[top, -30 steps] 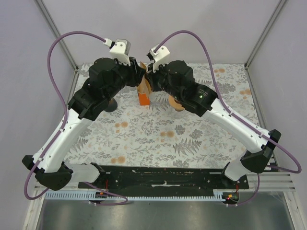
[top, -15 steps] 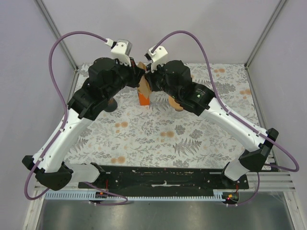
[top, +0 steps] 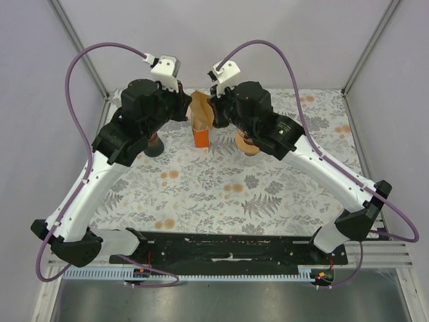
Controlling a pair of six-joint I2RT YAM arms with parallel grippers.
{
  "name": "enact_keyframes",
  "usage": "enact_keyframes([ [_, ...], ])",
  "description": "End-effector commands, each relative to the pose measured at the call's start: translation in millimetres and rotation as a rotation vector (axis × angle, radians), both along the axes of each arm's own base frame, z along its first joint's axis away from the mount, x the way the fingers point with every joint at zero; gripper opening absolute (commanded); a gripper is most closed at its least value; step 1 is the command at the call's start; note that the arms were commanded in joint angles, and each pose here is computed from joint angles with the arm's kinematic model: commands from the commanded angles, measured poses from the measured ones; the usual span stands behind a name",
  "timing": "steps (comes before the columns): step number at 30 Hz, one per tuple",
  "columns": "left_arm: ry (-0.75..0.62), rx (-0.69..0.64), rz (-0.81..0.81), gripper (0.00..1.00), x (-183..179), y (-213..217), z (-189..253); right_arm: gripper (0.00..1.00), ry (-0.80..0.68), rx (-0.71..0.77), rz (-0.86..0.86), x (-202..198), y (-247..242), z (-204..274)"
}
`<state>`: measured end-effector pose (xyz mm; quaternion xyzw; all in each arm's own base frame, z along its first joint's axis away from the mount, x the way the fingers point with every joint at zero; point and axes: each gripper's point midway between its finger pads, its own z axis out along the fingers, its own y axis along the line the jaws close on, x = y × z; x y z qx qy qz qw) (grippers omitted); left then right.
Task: Place the coffee filter in the dripper
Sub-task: Place the coffee filter in the coffee dripper.
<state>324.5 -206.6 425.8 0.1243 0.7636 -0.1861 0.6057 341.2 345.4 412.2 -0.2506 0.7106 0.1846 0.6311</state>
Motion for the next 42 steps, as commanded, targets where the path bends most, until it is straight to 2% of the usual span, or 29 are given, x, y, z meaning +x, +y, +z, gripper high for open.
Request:
enact_keyframes([
  [1, -0.097, 0.067, 0.036, 0.02, 2, 16, 23, 0.00, -0.052, 0.067, -0.031, 1, -16, 29],
  [7, -0.112, 0.095, -0.010, 0.02, 3, 9, 18, 0.00, -0.043, 0.123, 0.016, -3, -3, 39],
  [8, -0.111, 0.096, -0.014, 0.05, 4, 8, 16, 0.00, -0.039, 0.130, 0.029, -3, 1, 39],
  [12, -0.102, 0.081, -0.022, 0.29, 7, 1, 14, 0.00, -0.036, 0.141, 0.059, -7, 14, 43],
  [14, -0.102, 0.065, -0.026, 0.37, 9, -1, 15, 0.00, -0.037, 0.142, 0.063, -7, 17, 43],
  [18, -0.101, 0.028, -0.048, 0.44, 7, -7, 20, 0.00, -0.039, 0.144, 0.066, -7, 20, 44],
  [22, -0.086, -0.004, -0.073, 0.45, 3, -13, 21, 0.00, -0.038, 0.144, 0.066, -5, 24, 43],
  [26, -0.061, -0.008, -0.080, 0.36, 1, -14, 17, 0.00, -0.044, 0.157, 0.078, -7, 26, 48],
  [30, -0.041, 0.018, -0.064, 0.02, 0, -9, 10, 0.00, -0.067, 0.129, 0.036, -1, 14, 49],
  [34, -0.076, 0.077, -0.008, 0.02, 3, 7, 13, 0.00, -0.104, 0.083, 0.020, 7, -4, 46],
  [38, -0.101, 0.079, -0.045, 0.02, 0, 2, 18, 0.00, -0.139, 0.042, 0.122, -1, 6, 42],
  [39, -0.104, 0.068, -0.058, 0.02, -1, 0, 21, 0.02, -0.135, 0.048, 0.151, -3, 12, 39],
  [42, -0.103, 0.039, -0.109, 0.02, -6, -9, 25, 0.20, -0.118, 0.064, 0.170, -3, 18, 30],
])
